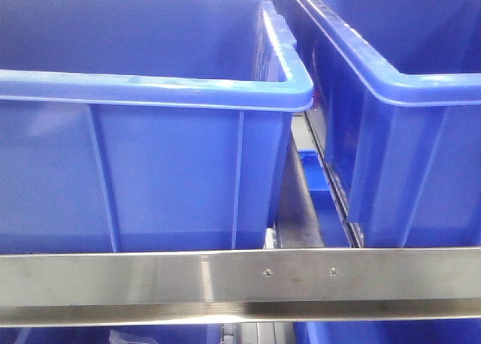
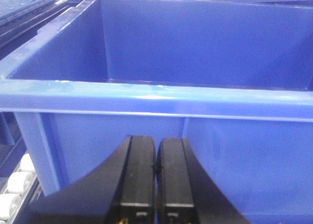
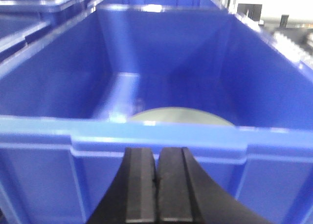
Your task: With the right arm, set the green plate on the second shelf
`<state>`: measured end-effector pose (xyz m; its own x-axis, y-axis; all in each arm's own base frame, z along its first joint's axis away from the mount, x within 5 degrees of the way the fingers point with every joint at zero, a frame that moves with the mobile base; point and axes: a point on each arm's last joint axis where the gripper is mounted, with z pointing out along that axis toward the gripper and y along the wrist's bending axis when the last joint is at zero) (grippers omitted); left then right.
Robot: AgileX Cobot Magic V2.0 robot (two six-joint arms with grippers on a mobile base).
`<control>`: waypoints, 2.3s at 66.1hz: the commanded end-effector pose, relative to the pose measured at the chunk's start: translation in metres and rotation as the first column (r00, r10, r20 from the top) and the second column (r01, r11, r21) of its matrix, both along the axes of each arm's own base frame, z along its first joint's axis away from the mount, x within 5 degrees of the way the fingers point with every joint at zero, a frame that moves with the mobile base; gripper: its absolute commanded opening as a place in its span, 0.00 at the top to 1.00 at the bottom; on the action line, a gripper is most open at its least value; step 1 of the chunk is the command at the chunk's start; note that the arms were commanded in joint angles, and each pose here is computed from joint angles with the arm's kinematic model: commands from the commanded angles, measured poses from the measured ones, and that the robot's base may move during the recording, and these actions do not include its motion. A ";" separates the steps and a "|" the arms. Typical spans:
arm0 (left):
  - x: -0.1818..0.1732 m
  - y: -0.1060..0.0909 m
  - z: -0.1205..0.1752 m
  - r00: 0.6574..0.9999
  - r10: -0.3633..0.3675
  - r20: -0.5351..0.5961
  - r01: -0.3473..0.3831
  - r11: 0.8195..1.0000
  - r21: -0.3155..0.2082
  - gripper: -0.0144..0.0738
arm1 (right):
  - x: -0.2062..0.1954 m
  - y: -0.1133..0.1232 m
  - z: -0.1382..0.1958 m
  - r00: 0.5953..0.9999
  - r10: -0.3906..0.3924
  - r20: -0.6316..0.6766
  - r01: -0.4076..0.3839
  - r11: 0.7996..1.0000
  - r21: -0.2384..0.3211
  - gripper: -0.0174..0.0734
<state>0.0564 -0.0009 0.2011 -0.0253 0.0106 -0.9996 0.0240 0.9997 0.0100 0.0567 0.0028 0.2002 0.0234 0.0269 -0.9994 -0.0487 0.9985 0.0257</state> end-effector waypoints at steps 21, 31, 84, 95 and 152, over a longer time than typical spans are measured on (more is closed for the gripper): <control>0.000 -0.001 -0.005 0.998 -0.012 0.062 0.012 1.000 -0.008 0.69 | -0.003 0.000 0.017 0.989 -0.001 0.147 0.004 1.000 -0.018 0.79; 0.000 -0.001 -0.005 0.998 -0.012 0.062 0.012 1.000 -0.008 0.69 | -0.004 0.000 0.021 0.981 -0.001 0.192 0.004 1.000 -0.016 0.79; 0.000 -0.001 -0.005 0.998 -0.012 0.062 0.012 1.000 -0.008 0.69 | -0.006 -0.001 0.028 0.963 -0.008 0.269 0.005 1.000 0.013 0.79; 0.000 -0.001 -0.005 0.998 -0.012 0.062 0.012 1.000 -0.008 0.69 | -0.006 -0.002 0.028 0.963 -0.017 0.270 0.018 1.000 -0.003 0.79; 0.000 -0.001 -0.005 0.998 -0.012 0.062 0.012 1.000 -0.008 0.69 | -0.006 -0.002 0.028 0.962 -0.019 0.271 0.018 1.000 0.007 0.79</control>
<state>0.0564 -0.0009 0.2011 -0.0253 0.0106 -0.9996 0.0240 0.9997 0.0100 0.0554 0.0017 0.2137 0.1720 0.0288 -0.9847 -0.0410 0.9989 0.0221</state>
